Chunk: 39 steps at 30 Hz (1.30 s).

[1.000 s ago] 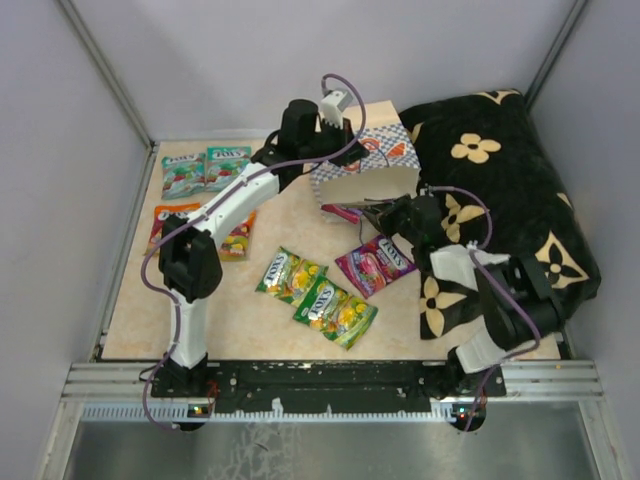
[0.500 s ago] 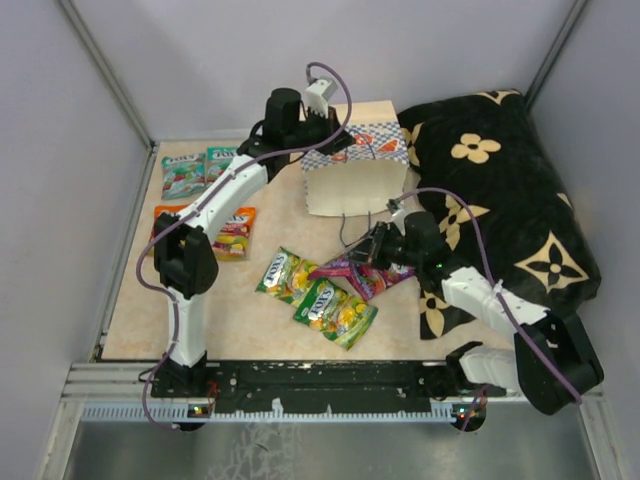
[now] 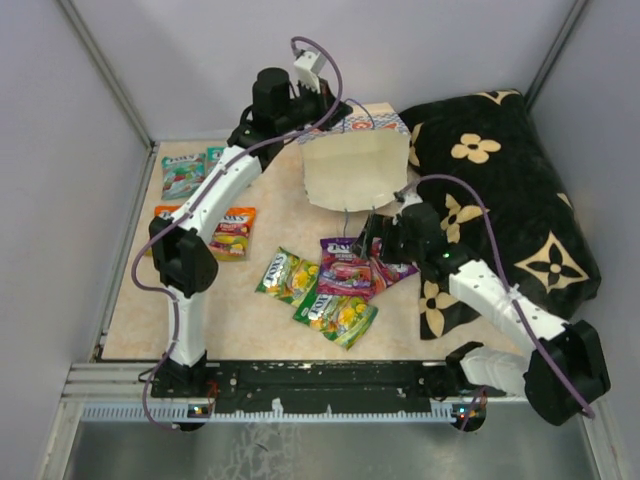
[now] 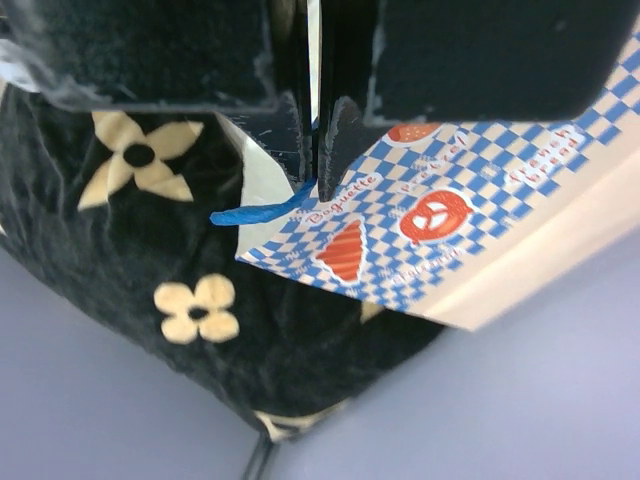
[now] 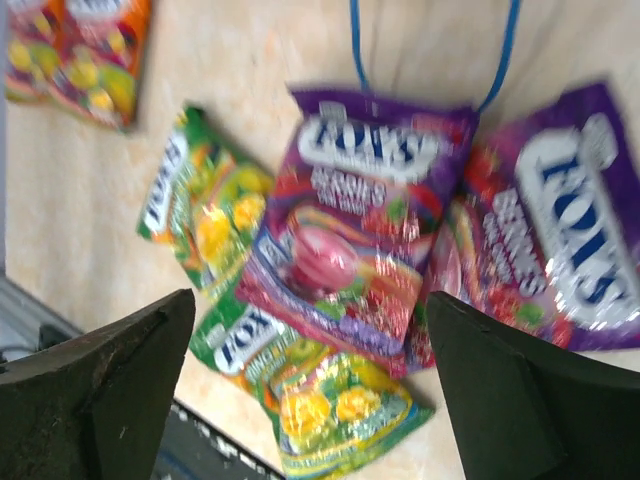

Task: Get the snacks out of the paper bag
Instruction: Place the snack at the center of the board, then adjust the paper bag at the center of the board.

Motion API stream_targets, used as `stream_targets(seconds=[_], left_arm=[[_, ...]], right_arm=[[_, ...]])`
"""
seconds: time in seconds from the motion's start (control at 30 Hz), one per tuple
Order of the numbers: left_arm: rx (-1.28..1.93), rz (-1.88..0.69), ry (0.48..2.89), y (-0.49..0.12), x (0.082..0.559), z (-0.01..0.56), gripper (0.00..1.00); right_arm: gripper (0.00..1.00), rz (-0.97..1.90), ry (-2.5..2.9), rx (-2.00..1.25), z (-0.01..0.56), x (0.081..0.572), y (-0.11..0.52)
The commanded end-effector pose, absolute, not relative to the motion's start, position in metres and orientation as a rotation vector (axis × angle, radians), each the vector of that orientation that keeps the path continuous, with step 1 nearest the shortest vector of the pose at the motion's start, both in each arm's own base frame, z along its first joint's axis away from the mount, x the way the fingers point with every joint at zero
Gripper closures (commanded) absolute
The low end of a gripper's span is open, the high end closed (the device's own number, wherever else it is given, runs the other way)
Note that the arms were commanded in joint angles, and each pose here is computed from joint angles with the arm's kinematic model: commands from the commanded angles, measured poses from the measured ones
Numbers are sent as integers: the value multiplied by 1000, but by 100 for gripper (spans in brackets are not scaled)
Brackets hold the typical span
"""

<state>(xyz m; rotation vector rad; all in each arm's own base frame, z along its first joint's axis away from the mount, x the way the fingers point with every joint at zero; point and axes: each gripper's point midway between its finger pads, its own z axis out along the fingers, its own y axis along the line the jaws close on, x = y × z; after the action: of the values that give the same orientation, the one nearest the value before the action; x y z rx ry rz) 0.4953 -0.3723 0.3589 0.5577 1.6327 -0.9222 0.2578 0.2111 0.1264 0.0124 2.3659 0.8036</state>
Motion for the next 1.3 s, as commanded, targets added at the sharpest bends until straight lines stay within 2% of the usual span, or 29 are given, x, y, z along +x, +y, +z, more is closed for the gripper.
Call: stream_targets(seconds=[0.0,0.1,0.27,0.6,0.67,0.8,0.9,1.03,1.07,1.1,1.13,1.17,1.2,1.27], left_arm=[[458,-885,1486,-353,513,416,100],[423,-888,1454,-345,519,431,100],[414,-905,1400,-340,521,449,100],[432,-938,1373,-344,517,453,100],[437,-943,1371,-345,518,453,100],[442,-967,1363,-349,519,450,100],[446,-970,1349,-351,523,446,100],[455,-984,1324,-356,541,430,100],[454,-994,1333,-358,549,422,94],[452,-1024,1345,-357,558,416,82],[445,-1082,1355,-355,564,413,58],[439,-1156,1364,-349,569,410,29],[413,-1223,1366,-334,574,409,4],[379,-1317,1402,-311,576,396,0]], right_arm=[[1,614,2123,50,203,305,179],[2,549,2091,118,215,322,163],[12,467,2086,93,209,344,158],[23,702,1964,-39,224,367,199],[34,714,1957,-47,225,368,202],[63,768,1946,-70,237,369,211],[100,798,1921,-78,252,366,214],[100,788,1899,-38,260,372,210],[100,787,1895,-13,261,376,209],[100,795,1889,6,262,380,209],[100,805,1874,25,265,385,210],[100,815,1867,47,265,390,211],[100,826,1857,60,267,395,213],[100,840,1843,77,271,407,216]])
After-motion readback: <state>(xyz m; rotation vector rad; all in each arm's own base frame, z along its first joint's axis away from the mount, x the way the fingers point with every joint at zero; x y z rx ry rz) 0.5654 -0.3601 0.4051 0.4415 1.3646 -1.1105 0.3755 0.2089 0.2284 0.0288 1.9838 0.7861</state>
